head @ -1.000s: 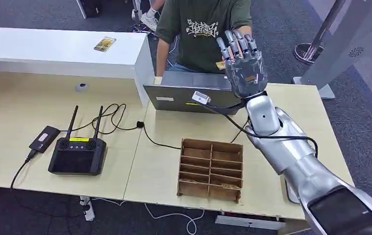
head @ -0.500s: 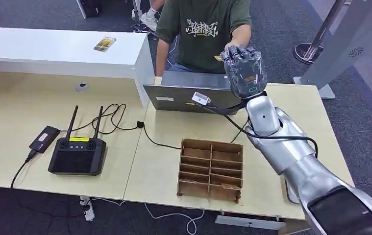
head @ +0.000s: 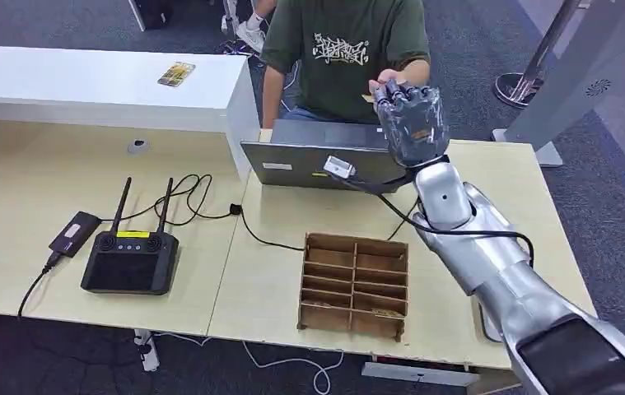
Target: Pass the card to the sensor for recognition and then transmit it.
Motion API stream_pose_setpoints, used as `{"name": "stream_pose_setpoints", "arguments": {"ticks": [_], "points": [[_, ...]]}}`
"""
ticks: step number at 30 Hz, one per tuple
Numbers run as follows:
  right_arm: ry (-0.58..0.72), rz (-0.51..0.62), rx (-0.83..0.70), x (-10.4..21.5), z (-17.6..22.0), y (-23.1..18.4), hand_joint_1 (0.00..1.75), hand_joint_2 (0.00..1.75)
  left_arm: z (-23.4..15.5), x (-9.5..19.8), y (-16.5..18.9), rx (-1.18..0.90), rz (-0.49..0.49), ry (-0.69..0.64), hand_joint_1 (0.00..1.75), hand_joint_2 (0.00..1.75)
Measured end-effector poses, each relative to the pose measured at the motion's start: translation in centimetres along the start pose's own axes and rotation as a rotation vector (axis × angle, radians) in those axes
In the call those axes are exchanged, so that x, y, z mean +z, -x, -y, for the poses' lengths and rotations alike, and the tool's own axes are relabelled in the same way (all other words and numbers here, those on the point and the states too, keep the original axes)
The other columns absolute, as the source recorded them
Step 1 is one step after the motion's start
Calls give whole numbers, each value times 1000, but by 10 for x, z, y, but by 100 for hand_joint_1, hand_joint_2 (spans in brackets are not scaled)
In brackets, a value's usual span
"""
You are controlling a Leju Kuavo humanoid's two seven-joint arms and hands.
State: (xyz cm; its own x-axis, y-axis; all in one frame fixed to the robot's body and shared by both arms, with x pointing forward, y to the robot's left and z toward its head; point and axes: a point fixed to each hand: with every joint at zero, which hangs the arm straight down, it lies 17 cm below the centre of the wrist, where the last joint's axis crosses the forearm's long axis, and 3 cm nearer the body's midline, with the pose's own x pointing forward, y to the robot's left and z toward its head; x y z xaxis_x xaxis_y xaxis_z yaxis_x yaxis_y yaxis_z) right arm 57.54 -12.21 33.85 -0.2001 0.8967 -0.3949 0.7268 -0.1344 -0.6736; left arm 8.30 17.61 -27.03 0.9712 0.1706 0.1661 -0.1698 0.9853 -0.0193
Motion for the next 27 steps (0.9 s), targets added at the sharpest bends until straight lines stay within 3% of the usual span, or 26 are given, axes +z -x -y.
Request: {"name": "stream_pose_setpoints", "arguments": {"ticks": [5,11,14,18,24,27], "points": [[-63,-46,-114,7,-14,4,175,175,0,0,0,8,-2,0,0,0],[-157,-187,-336,22,-40,25,175,175,0,0,1,18,-4,-2,0,0],[-217,-279,-529,29,-55,30,175,175,-1,0,0,30,-2,-3,0,0],[-317,-444,-962,37,-74,24,175,175,-1,0,0,50,0,-4,0,0],[-311,-525,-1130,35,-75,32,175,175,-3,0,1,56,2,-6,0,0],[-376,-572,-1381,38,-84,19,175,175,-4,-1,1,61,1,-8,0,0]]}}
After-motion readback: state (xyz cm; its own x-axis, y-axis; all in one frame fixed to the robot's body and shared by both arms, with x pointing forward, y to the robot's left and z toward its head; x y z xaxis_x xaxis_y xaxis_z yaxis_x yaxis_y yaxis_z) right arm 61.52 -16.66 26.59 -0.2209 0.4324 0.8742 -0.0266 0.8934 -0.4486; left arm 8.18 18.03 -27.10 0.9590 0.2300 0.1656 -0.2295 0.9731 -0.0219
